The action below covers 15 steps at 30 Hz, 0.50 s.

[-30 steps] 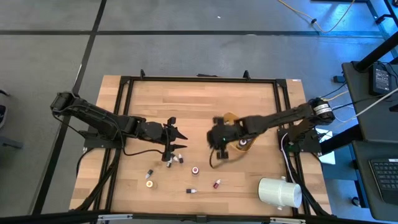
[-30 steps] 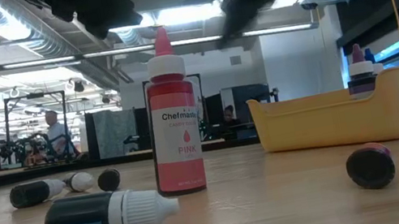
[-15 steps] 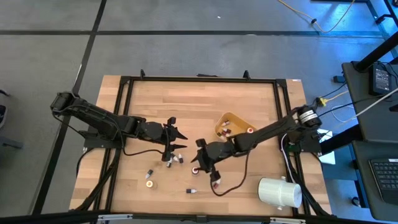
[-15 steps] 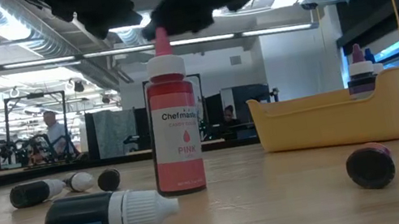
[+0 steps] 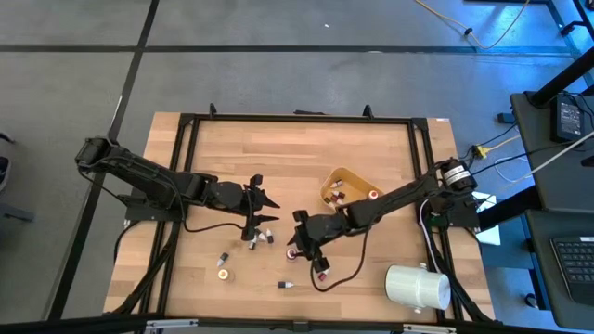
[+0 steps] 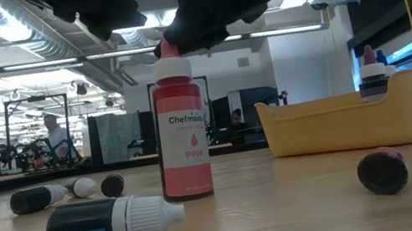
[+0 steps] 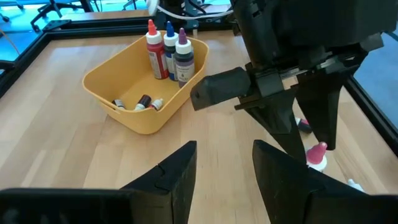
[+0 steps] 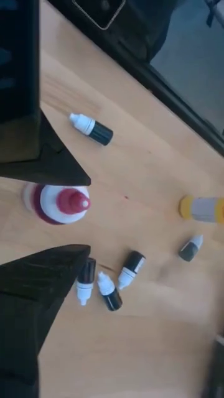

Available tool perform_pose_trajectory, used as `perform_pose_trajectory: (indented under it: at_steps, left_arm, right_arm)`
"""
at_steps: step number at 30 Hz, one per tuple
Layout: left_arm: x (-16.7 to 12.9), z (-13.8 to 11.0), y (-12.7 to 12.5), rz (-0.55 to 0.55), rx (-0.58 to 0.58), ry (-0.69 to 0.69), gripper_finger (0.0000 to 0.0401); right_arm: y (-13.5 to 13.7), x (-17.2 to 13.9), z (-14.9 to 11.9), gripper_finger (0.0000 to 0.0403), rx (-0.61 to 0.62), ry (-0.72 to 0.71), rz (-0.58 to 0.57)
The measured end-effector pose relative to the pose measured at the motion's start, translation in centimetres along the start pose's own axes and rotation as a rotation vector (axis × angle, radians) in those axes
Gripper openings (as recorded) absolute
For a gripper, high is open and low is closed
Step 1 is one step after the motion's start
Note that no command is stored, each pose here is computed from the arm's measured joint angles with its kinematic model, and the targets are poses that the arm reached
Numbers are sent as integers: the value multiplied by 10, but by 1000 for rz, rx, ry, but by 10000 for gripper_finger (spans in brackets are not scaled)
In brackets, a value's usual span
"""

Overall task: Pick & Place food coloring
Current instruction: Put the large pink food coloring bottle in the yellow bin

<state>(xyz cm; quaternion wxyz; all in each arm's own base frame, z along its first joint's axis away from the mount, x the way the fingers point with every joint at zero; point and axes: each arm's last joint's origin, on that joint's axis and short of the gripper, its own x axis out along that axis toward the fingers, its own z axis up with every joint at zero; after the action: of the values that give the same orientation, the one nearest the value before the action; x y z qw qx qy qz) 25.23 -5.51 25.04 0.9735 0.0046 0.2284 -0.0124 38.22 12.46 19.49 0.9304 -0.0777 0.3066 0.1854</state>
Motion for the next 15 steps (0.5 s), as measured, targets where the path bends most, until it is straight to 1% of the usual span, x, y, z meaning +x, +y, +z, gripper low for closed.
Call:
perform_pose_trajectory:
  at_steps: [6,8,15]
  left_arm:
    - [0,0,0,0,0,0,148]
    - [0,0,0,0,0,0,150]
    - [0,0,0,0,0,0,151]
  right_arm:
    - [1,0,0,167,-3,-4,30]
    - [1,0,0,173,-6,-5,40]
    - [1,-1,1,233,-30,-7,43]
